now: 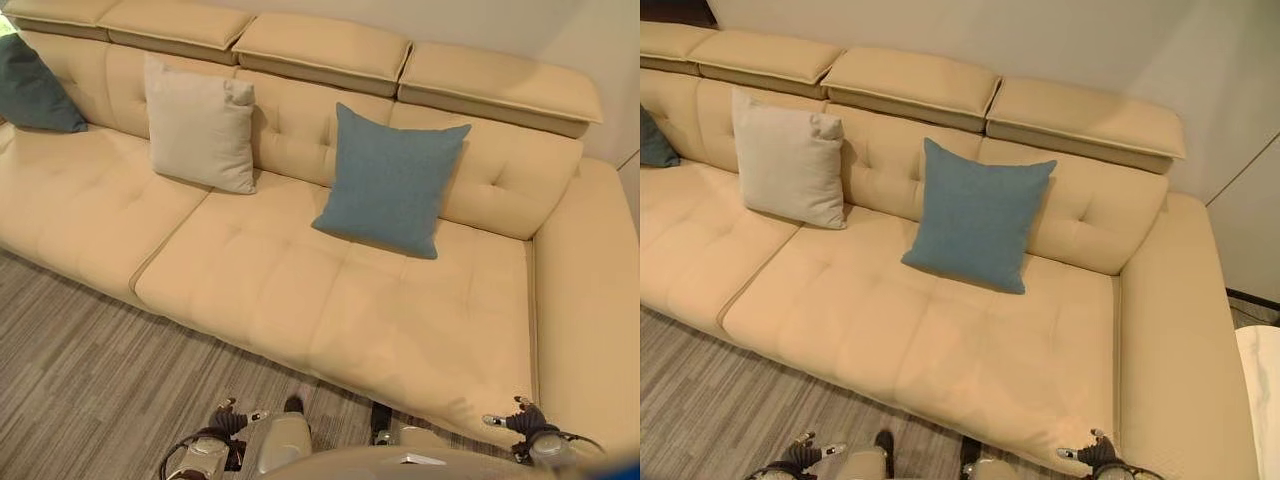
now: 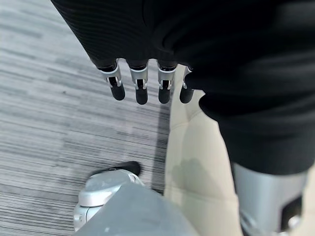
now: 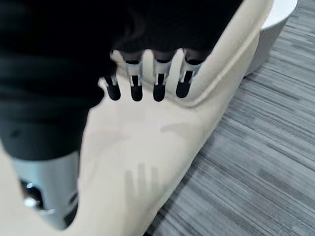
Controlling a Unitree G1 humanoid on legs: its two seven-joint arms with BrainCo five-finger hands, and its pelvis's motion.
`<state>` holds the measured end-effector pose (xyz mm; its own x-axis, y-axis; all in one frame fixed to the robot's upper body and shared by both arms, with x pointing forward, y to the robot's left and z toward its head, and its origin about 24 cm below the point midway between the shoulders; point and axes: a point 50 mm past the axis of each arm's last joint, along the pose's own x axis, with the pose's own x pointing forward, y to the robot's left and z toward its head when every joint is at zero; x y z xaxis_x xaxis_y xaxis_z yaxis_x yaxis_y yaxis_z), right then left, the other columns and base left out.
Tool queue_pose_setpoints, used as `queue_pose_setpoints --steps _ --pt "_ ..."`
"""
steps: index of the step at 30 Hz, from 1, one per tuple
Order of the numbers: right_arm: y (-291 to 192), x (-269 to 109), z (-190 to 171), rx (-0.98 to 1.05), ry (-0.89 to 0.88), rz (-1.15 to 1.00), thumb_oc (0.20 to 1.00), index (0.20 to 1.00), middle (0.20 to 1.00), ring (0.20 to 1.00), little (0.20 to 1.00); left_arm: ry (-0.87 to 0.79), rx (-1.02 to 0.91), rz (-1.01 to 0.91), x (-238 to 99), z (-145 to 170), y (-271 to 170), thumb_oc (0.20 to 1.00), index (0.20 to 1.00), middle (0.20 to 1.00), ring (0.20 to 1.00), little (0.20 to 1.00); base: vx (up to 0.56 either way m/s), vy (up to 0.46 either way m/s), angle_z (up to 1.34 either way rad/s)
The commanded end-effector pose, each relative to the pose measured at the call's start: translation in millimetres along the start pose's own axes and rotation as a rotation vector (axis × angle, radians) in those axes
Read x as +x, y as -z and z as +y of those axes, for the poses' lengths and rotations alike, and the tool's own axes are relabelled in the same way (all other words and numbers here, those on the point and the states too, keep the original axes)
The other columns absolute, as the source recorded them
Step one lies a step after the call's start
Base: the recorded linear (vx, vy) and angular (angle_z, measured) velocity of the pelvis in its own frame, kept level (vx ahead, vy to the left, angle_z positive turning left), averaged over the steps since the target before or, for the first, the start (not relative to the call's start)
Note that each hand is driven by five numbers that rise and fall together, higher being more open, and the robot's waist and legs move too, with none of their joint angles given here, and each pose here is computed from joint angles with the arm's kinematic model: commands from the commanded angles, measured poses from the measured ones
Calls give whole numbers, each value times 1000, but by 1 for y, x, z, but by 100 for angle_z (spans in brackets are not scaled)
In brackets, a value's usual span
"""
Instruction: Pick up all the scattered cushions and arrange them neatly on the sofa.
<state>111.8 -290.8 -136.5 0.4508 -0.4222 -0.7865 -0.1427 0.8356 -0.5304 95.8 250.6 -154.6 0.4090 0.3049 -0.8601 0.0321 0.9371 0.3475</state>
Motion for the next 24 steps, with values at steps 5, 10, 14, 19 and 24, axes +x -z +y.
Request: queue_pose_setpoints --steps 5,10,14,19,24 --pt "-17 4 -3 -38 14 -18 1000 1000 1000 1000 1000 11 45 -89 2 -3 -22 1000 1000 1000 1000 1000 -266 275 -17" --pt "-35 6 -1 -88 14 -54 1000 1000 1000 1000 1000 -31 -5 -72 3 6 -21 1000 1000 1000 1000 1000 -290 164 -51" --pt "-29 5 4 -86 -4 -31 1000 1000 1000 1000 1000 -66 -19 -35 3 19 -13 1000 1000 1000 1000 1000 -215 70 -19" --pt "-22 4 8 -91 -13 -8 1000 1000 1000 1000 1000 -55 -16 -2 1 16 -2 1000 1000 1000 1000 1000 -40 -103 -28" --pt "-23 4 7 -88 -8 -12 1000 1000 1000 1000 1000 -47 -35 13 1 13 0 1000 1000 1000 1000 1000 20 -80 -15"
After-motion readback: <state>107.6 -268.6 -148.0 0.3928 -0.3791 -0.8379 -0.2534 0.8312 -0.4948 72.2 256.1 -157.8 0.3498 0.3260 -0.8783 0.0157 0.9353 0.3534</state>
